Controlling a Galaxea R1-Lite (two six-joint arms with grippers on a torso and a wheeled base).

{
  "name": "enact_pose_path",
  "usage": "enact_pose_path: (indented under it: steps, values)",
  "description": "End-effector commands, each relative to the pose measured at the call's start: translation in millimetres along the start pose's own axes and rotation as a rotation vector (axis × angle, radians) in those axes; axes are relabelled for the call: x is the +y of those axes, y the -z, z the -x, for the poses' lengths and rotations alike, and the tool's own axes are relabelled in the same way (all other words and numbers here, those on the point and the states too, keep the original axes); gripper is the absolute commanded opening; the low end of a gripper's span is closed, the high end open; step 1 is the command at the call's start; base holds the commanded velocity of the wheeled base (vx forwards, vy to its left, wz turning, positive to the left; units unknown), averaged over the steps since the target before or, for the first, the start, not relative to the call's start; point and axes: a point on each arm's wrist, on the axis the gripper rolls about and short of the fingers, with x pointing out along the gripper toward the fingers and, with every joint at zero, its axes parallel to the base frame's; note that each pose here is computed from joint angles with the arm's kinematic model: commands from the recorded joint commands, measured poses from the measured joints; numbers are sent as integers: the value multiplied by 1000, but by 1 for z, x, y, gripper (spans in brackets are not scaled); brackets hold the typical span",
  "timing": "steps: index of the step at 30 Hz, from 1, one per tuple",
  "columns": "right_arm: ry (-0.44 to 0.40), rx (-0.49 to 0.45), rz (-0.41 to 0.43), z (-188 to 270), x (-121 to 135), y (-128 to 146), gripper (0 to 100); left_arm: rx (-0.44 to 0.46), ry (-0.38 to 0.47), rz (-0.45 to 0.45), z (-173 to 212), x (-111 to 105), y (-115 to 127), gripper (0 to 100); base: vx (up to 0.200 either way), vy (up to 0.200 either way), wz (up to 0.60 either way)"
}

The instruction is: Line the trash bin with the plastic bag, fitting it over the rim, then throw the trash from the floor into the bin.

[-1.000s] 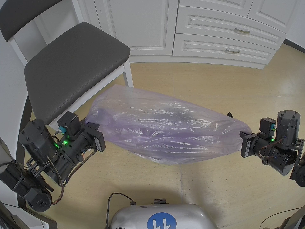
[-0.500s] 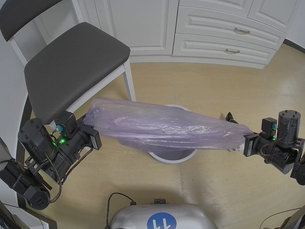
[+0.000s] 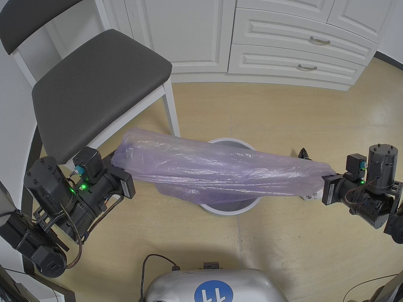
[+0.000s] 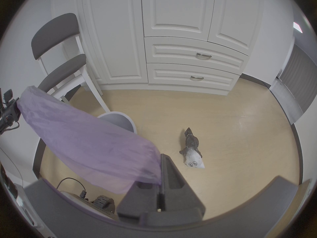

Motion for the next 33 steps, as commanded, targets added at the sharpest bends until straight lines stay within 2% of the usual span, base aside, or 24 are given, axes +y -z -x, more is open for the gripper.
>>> enact_pose_path:
  steps: [1,9,15,22,26,33]
  values:
    - [-11,-17,-5,0,2,-1,0,-6,24,3,0,-6,-1,0,0,0,0]
    - [-21,-67,-31,-6,6,-3,0,-5,82,10,-5,-26,1,0,0,0,0]
    - [-64,-107,-39,-2,15,-4,0,-18,97,23,-5,-35,-3,0,0,0,0]
    - [-140,-152,-70,7,30,-5,0,-42,171,97,-2,-56,-11,0,0,0,0]
    - [-171,-170,-89,11,34,-8,0,-40,169,104,-2,-60,-10,0,0,0,0]
    - [-210,-167,-102,14,41,-8,0,-46,111,123,-9,-70,-13,0,0,0,0]
